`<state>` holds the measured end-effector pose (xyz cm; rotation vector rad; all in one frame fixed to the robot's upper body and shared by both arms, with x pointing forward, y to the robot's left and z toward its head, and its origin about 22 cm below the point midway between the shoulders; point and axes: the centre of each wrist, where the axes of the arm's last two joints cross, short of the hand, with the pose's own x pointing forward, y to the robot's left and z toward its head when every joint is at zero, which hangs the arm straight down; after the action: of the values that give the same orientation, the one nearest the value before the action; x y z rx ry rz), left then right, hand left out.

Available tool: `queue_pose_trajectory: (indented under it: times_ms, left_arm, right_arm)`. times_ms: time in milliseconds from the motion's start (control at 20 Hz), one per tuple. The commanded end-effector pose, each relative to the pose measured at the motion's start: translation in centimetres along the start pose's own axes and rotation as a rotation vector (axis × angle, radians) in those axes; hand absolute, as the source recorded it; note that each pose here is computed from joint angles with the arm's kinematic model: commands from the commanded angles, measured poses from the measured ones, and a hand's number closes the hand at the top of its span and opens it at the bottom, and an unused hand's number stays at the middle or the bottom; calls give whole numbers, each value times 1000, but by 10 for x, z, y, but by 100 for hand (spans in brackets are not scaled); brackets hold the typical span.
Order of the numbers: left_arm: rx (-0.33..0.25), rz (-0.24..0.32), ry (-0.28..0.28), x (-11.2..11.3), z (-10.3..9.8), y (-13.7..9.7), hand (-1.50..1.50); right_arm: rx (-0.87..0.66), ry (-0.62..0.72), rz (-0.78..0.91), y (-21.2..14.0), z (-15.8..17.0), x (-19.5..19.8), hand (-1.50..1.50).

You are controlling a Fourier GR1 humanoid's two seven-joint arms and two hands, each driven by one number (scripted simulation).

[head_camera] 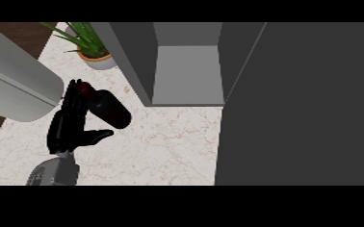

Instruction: Pick up the wine, place it into the cabinet and close the cabinet

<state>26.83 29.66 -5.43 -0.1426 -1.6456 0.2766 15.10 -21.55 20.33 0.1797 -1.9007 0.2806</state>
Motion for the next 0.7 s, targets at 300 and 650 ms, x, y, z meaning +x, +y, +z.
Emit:
queue_pose_trajectory:
  times_ms: [300,650]
  left_arm:
    - [7,4,16,-34,-2,15,-150]
    - [-22,33,46,-46,6,4,-150]
  right_arm:
    - [38,-53,-27,5,21,27,-150]
    - [20,-40,-20,-3,17,25,-150]
